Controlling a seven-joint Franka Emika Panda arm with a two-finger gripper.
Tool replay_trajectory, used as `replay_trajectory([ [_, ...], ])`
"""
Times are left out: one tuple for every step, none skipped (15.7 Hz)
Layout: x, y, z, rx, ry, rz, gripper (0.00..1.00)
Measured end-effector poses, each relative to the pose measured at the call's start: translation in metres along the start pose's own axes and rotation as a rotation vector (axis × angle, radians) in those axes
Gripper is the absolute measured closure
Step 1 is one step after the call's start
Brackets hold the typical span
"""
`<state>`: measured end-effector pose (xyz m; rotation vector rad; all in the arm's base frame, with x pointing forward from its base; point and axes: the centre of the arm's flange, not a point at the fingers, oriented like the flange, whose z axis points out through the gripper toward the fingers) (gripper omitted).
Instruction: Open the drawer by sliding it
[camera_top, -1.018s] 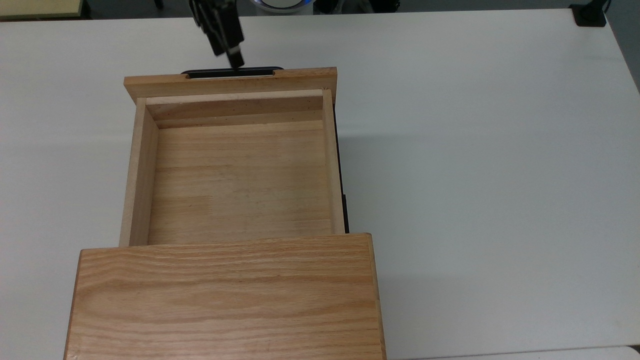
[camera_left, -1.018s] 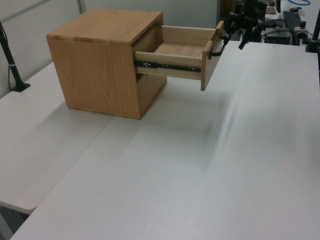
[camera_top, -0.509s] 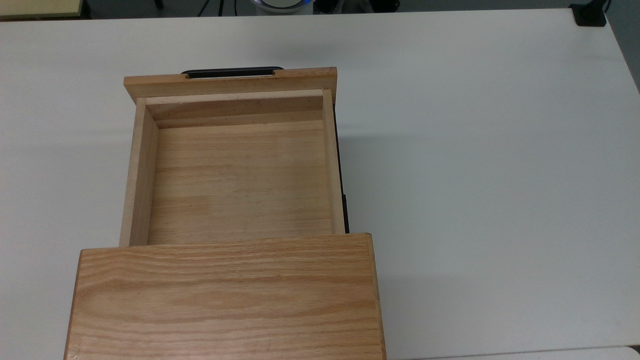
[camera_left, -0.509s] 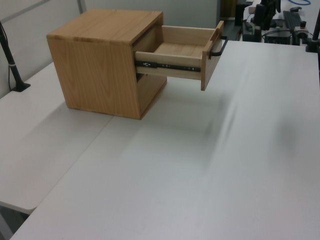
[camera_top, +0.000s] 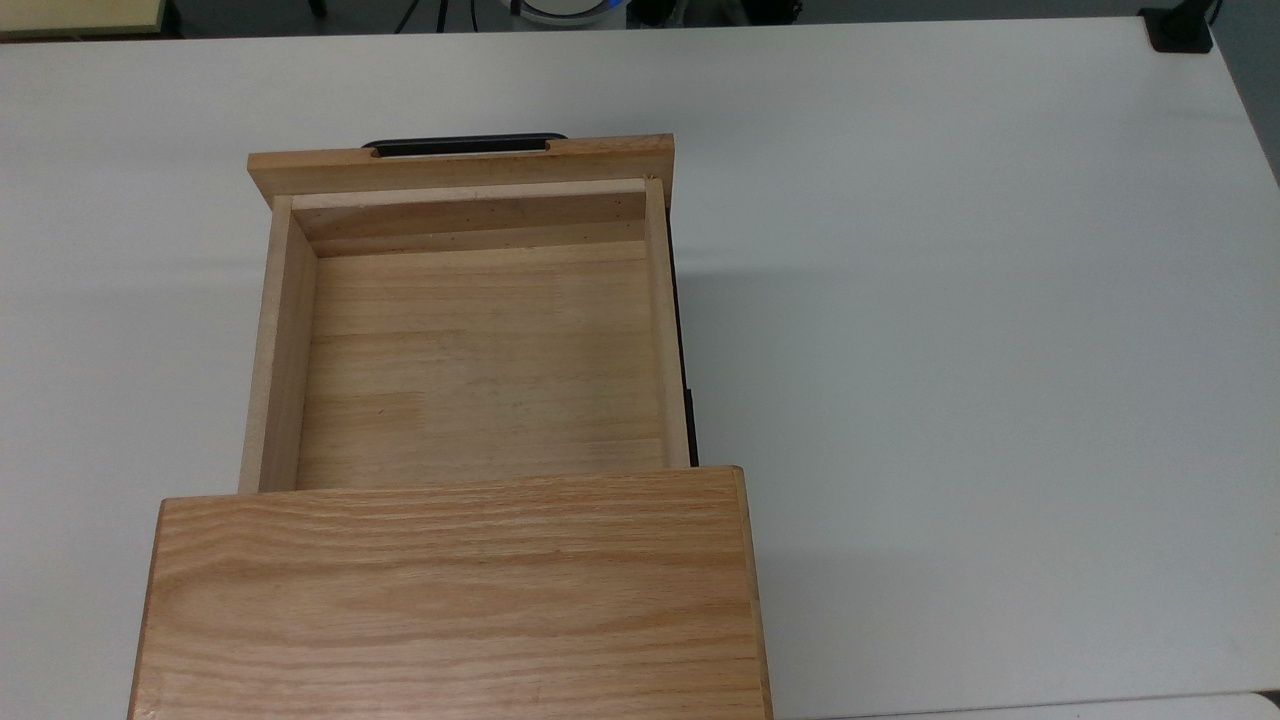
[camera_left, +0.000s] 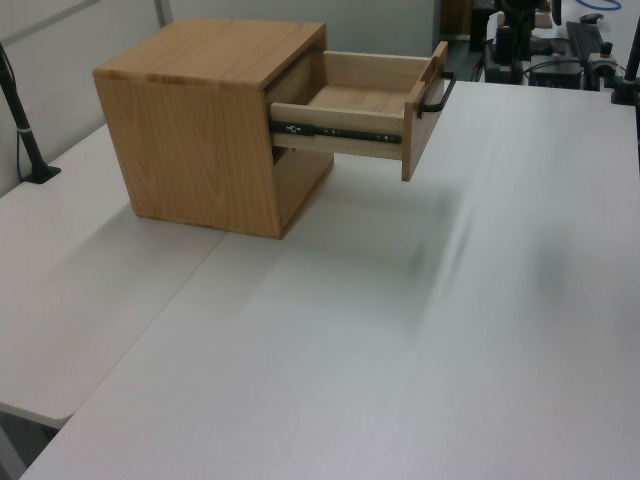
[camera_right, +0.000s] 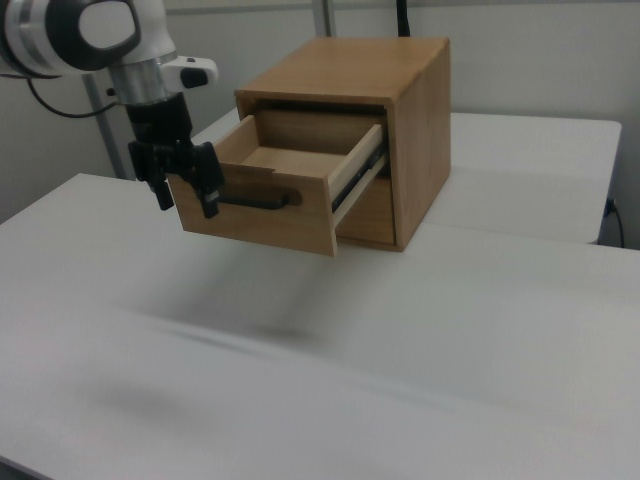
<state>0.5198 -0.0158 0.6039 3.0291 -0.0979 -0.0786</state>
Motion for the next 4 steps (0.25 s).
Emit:
replay_trajectory([
  [0.004,0.003,0.001,-0.002,-0.002,0.006,0.0],
  [0.007,0.007,0.001,-0.002,-0.002,0.013,0.0],
  [0.009,0.011,0.0,-0.002,0.001,0.019,0.0],
  [0.011,0.014,-0.001,-0.002,0.004,0.024,0.0],
])
